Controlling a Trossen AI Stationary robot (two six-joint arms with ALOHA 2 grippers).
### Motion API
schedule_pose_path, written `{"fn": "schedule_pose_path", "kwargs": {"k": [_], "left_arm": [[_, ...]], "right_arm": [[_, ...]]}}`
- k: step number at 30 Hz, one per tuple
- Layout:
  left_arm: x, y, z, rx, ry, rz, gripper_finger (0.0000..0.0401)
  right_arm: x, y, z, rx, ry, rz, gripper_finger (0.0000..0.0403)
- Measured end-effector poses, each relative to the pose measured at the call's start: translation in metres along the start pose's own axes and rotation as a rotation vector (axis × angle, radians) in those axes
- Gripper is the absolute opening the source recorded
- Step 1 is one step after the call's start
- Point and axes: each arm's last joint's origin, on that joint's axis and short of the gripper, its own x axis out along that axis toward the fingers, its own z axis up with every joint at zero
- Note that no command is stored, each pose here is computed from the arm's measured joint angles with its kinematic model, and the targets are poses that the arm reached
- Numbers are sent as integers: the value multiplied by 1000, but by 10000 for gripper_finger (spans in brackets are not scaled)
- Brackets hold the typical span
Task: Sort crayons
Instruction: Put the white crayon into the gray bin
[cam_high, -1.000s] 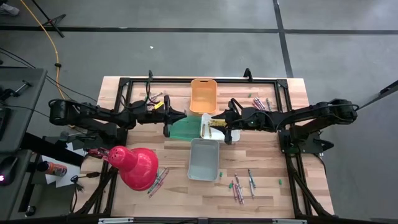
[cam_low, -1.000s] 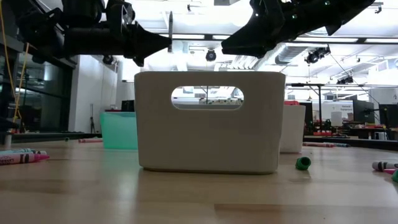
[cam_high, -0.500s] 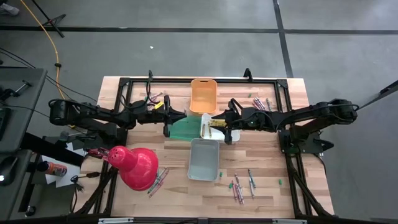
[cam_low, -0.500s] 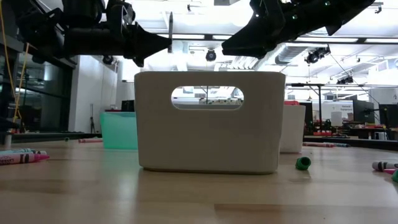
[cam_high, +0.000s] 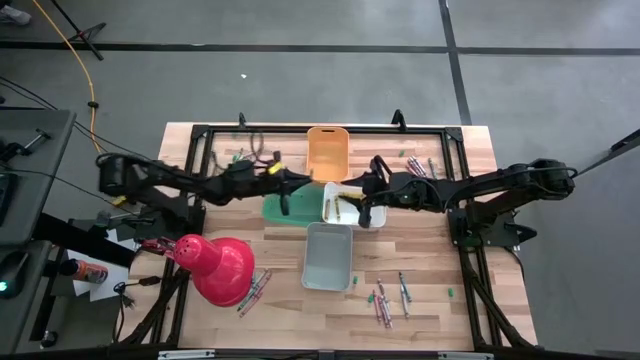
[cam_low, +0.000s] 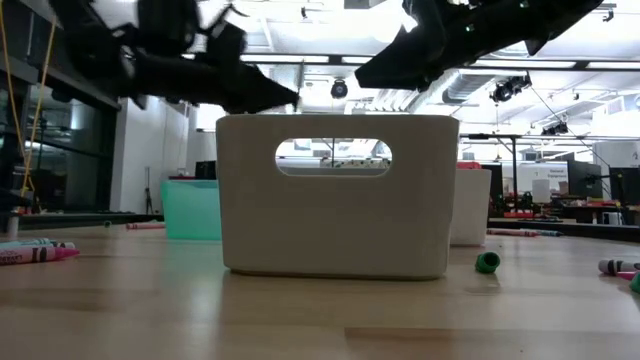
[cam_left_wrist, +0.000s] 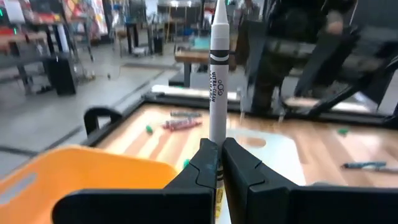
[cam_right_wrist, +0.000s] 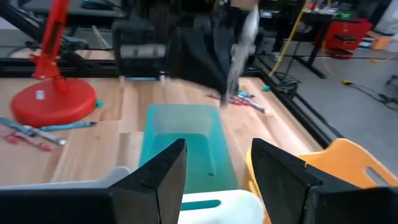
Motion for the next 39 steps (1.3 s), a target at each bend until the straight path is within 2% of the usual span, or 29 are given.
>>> {"fn": "schedule_pose_path", "kwargs": {"k": [3, 6, 9, 11, 13, 15, 19, 25, 31, 39], "left_arm": [[21, -1, -12, 3, 96, -50, 0], [31, -10, -6, -6, 100, -326, 0], [27, -21, 9, -14, 61, -620, 0], [21, -32, 16, -13, 47, -747, 0], [17, -48, 18, 24, 36, -798, 0], [15, -68, 14, 117, 38, -794, 0], [15, -104, 7, 348, 135, -759, 0], [18, -139, 27, 446, 159, -831, 0], [19, -140, 24, 509, 222, -706, 1], [29, -138, 8, 562, 265, -639, 11]], "right_arm": [[0, -1, 0, -8, 2, -18, 177], [0, -1, -1, -21, 14, -20, 177], [0, 0, -3, -35, 33, -19, 177], [0, 0, -4, -37, 42, -18, 177], [0, 0, -4, -37, 42, -18, 177], [0, 0, -4, -36, 41, -19, 177], [0, -2, -4, -39, 41, -64, 177], [0, -3, -4, -45, 45, -119, 177], [0, -3, -4, -38, 45, -121, 177], [0, -3, -4, -39, 48, -120, 177]]}}
